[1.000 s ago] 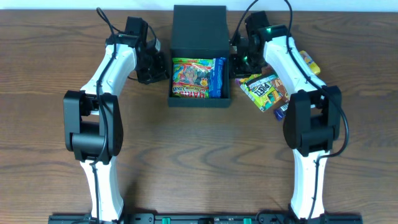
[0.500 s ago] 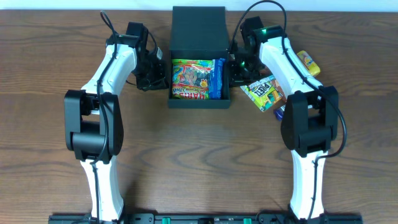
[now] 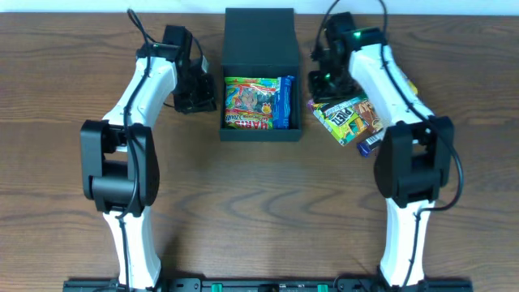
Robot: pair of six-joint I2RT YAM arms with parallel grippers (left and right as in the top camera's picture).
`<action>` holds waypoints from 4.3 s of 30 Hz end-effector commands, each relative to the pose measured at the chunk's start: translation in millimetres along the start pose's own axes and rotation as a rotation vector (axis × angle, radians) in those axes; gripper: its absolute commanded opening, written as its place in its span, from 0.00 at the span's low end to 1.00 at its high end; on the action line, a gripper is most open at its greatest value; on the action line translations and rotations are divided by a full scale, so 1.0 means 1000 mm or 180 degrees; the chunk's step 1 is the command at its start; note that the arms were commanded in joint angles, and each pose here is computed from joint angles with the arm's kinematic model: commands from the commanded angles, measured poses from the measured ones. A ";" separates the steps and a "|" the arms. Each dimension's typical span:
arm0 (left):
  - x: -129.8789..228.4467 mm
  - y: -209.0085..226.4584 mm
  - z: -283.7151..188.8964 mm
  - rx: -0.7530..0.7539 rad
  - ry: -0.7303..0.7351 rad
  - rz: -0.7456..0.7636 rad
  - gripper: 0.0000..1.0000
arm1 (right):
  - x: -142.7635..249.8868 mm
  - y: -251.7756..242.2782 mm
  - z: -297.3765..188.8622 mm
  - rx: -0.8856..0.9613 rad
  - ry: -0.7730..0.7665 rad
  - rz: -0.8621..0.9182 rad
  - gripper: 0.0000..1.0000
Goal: Pack container
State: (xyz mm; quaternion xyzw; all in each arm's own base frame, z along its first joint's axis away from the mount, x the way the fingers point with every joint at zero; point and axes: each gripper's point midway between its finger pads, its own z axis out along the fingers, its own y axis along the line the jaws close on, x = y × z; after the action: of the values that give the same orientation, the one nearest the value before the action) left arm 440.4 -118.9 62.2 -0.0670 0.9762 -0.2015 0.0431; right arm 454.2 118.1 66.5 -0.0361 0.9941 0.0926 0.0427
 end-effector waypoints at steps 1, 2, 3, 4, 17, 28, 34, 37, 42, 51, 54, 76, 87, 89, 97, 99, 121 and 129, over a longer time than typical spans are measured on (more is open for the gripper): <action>-0.015 -0.002 -0.026 -0.0035 -0.0258 0.0020 0.41 | -0.006 -0.025 -0.021 0.0144 -0.0134 0.0551 0.31; -0.016 -0.002 -0.026 -0.0033 -0.0264 0.0024 0.46 | -0.004 -0.028 -0.022 0.0136 -0.0109 0.0726 0.33; -0.017 -0.003 -0.026 -0.0029 -0.0277 0.0029 0.49 | -0.002 -0.031 -0.022 0.0129 -0.0078 0.0944 0.38; -0.018 -0.003 -0.026 -0.0026 -0.0290 0.0034 0.52 | 0.001 -0.033 -0.022 0.0134 -0.0049 0.1140 0.41; -0.026 -0.005 -0.027 -0.0010 -0.0394 0.0074 0.61 | 0.003 -0.057 -0.023 0.0526 -0.0218 0.2571 0.61; -0.031 -0.003 -0.028 -0.0048 -0.0462 0.0093 0.66 | 0.000 -0.062 0.001 0.0571 -0.0183 0.2945 0.58; -0.031 -0.004 -0.028 -0.0049 -0.0466 0.0121 0.67 | -0.007 -0.062 0.006 0.0526 -0.0253 0.2969 0.55; -0.031 -0.004 -0.028 -0.0050 -0.0466 0.0141 0.67 | -0.004 -0.063 0.012 0.0560 -0.0196 0.2974 0.55; -0.031 -0.004 -0.028 -0.0051 -0.0466 0.0155 0.67 | -0.001 -0.062 0.022 0.0557 -0.0096 0.2992 0.54; -0.031 -0.004 -0.028 -0.0051 -0.0465 0.0155 0.67 | 0.002 -0.063 0.029 0.0581 -0.0039 0.2991 0.41; -0.031 -0.003 -0.028 -0.0052 -0.0463 0.0154 0.67 | 0.004 -0.064 0.029 0.0599 -0.0009 0.2972 0.36; -0.030 -0.003 -0.028 -0.0056 -0.0456 0.0175 0.66 | 0.011 -0.113 -0.071 0.0764 -0.0020 0.1556 0.29; -0.030 -0.003 -0.028 -0.0056 -0.0450 0.0173 0.66 | 0.040 -0.164 -0.079 0.1117 0.0453 0.0502 0.29; -0.029 -0.003 -0.028 -0.0058 -0.0444 0.0170 0.66 | 0.042 -0.173 -0.082 0.1230 0.0462 0.0525 0.34; -0.030 -0.003 -0.028 -0.0058 -0.0446 0.0170 0.66 | 0.035 -0.166 -0.081 0.1235 0.0341 0.0643 0.45; -0.030 -0.003 -0.028 -0.0056 -0.0455 0.0174 0.66 | 0.028 -0.154 -0.079 0.1199 0.0299 0.0449 0.46; -0.030 -0.003 -0.028 -0.0058 -0.0447 0.0170 0.67 | -0.005 -0.041 -0.002 0.0079 0.0205 -0.1296 0.68; -0.030 -0.003 -0.028 -0.0059 -0.0449 0.0170 0.67 | 0.000 -0.035 0.008 -0.0033 0.0285 -0.1338 0.68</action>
State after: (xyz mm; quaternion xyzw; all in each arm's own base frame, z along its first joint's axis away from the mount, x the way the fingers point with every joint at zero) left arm 461.5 -109.2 74.7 -0.0668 0.9752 -0.1889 0.0941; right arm 461.3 76.7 57.2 -0.2310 0.9701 0.0714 0.0228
